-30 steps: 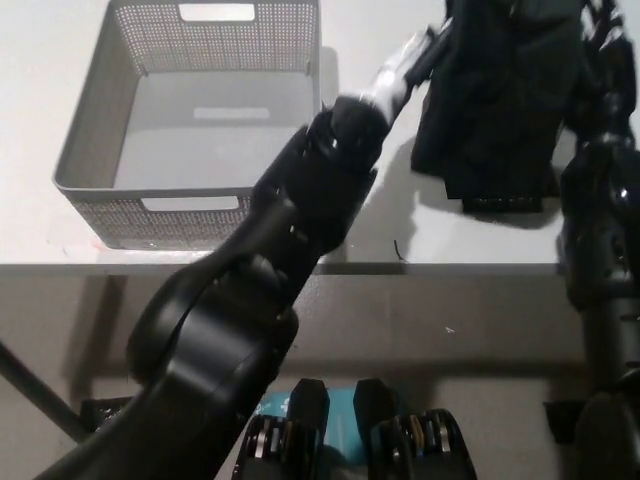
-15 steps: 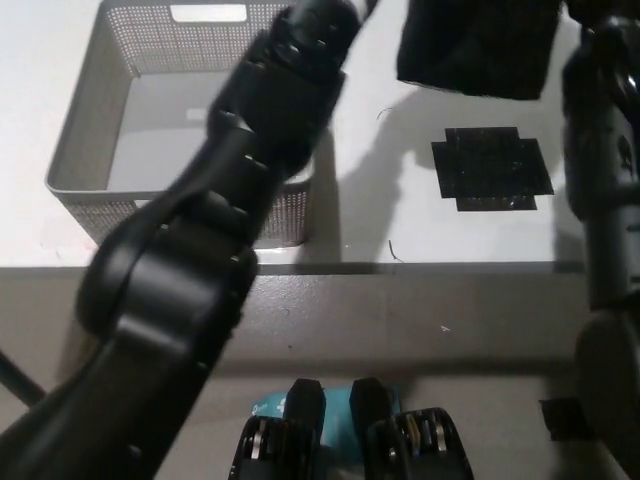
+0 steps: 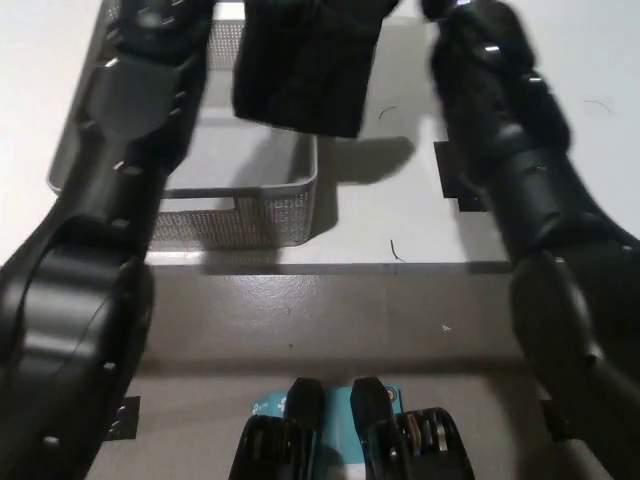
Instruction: Use both hands to pick up a lunch bag on the right hand side and place it into a container on the left hand side
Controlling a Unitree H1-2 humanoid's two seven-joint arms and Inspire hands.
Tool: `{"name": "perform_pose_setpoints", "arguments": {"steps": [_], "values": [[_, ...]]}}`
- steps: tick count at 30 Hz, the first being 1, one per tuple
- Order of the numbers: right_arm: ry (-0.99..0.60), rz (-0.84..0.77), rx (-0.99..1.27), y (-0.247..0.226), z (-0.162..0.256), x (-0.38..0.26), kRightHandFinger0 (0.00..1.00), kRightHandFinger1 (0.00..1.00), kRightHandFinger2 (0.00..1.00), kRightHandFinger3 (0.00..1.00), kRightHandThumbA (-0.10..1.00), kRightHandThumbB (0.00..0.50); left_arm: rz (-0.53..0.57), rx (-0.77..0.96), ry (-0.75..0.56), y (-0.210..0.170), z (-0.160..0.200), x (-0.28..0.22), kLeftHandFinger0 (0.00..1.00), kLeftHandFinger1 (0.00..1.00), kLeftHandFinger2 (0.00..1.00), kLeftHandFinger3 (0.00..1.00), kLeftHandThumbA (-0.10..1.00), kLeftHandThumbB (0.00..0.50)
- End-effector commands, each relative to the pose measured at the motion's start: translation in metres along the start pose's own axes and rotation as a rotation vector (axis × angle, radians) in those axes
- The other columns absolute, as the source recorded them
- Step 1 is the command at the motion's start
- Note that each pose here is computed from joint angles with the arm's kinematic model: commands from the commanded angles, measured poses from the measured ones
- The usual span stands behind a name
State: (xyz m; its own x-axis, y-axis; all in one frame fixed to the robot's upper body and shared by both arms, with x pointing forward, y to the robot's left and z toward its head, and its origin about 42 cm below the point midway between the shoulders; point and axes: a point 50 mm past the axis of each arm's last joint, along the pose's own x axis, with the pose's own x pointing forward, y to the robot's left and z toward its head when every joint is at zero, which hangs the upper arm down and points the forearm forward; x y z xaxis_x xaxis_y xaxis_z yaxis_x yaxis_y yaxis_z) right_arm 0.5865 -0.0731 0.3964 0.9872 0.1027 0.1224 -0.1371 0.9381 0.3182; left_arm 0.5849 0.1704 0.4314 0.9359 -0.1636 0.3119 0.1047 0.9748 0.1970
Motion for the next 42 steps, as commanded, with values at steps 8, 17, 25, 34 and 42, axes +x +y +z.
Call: {"name": "perform_pose_setpoints", "arguments": {"steps": [8,17,25,34,42], "values": [[-0.214,0.575,-0.409,0.274,0.058,-0.068,1.0,1.0,1.0,1.0,1.0,0.141,0.249,-0.27,-0.356,0.135,0.063,-0.072,1.0,1.0,1.0,1.0,1.0,0.198],[-0.208,0.586,-0.452,0.278,0.046,-0.072,1.0,1.0,1.0,1.0,1.0,0.151,0.326,-0.325,-0.362,0.14,0.047,-0.079,1.0,1.0,1.0,1.0,1.0,0.199],[-0.177,0.523,-0.528,0.244,0.033,-0.055,1.0,1.0,1.0,1.0,1.0,0.107,0.119,-0.163,-0.198,0.132,0.031,-0.083,1.0,1.0,1.0,1.0,1.0,0.194],[-0.06,0.329,-0.721,0.081,0.013,-0.002,1.0,1.0,1.0,1.0,0.74,0.004,0.07,0.114,0.078,0.204,-0.006,-0.111,1.0,1.0,1.0,1.0,1.0,0.147],[-0.198,0.162,-0.622,-0.066,0.054,-0.002,1.0,1.0,1.0,1.0,0.67,0.064,0.08,0.267,0.162,0.276,-0.008,-0.162,1.0,1.0,1.0,1.0,1.0,0.113]]}}
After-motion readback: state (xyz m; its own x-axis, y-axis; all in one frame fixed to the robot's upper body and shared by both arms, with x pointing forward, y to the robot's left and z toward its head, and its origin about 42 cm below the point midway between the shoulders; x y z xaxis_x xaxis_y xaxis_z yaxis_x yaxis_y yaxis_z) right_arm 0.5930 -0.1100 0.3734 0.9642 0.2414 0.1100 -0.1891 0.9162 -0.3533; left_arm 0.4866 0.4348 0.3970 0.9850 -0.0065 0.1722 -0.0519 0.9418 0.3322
